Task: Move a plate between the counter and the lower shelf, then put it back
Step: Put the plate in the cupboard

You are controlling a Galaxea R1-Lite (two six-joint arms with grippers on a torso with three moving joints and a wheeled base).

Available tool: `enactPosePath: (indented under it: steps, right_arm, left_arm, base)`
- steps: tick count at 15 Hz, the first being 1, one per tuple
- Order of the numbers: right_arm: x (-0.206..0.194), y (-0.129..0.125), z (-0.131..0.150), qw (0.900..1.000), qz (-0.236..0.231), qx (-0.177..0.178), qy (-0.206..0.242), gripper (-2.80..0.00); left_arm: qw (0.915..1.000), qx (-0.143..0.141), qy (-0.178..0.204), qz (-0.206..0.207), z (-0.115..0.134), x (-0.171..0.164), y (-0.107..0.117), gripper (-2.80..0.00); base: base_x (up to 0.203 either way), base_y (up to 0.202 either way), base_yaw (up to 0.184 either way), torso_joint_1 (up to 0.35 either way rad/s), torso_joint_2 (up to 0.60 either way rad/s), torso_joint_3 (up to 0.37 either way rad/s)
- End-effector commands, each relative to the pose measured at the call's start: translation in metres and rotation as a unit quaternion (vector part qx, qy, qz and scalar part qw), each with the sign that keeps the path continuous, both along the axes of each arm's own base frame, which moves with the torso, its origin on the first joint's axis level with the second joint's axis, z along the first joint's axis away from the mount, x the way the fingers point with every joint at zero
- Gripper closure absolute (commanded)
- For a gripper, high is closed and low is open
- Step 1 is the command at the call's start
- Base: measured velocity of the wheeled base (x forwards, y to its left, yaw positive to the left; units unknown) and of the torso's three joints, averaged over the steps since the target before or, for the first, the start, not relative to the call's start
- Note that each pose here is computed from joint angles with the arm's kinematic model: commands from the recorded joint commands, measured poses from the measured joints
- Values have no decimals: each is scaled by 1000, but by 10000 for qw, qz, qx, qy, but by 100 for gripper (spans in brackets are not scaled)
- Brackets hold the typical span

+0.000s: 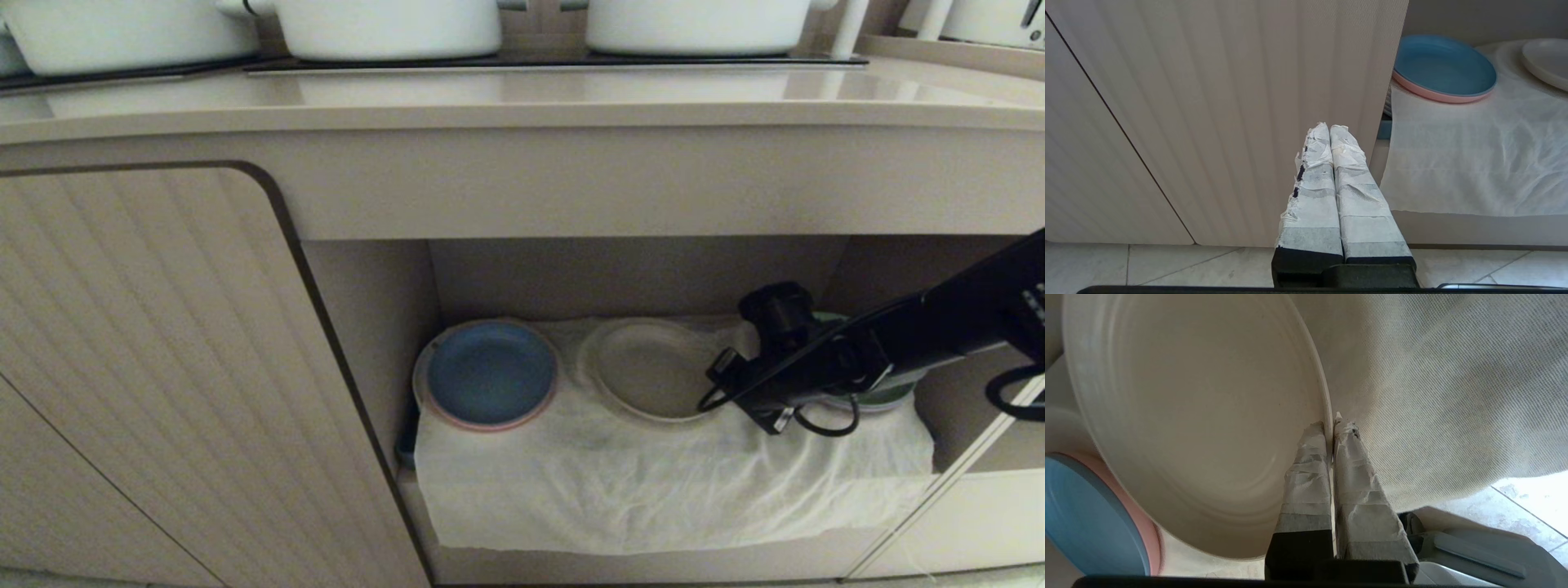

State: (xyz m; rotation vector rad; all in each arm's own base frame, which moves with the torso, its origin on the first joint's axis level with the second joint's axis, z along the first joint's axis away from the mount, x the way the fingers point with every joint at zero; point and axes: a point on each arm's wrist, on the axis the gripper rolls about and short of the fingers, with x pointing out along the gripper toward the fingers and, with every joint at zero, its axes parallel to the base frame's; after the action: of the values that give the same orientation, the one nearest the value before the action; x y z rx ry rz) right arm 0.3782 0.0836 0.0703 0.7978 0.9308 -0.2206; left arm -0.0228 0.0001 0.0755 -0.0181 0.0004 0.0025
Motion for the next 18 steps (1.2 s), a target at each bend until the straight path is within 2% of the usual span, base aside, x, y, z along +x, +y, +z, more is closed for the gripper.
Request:
enactPosePath:
  steps: [1,18]
  right_arm:
    - [1,0,-1,10000,-19,17,3,0]
    - [7,2,-8,10000,-15,-8,38,0]
  left_arm:
    - [10000,-2,-2,3,0,0,0,0]
    - [10000,-2,-2,3,0,0,0,0]
  base:
    - [0,0,0,0,0,0]
    - [0,0,0,0,0,0]
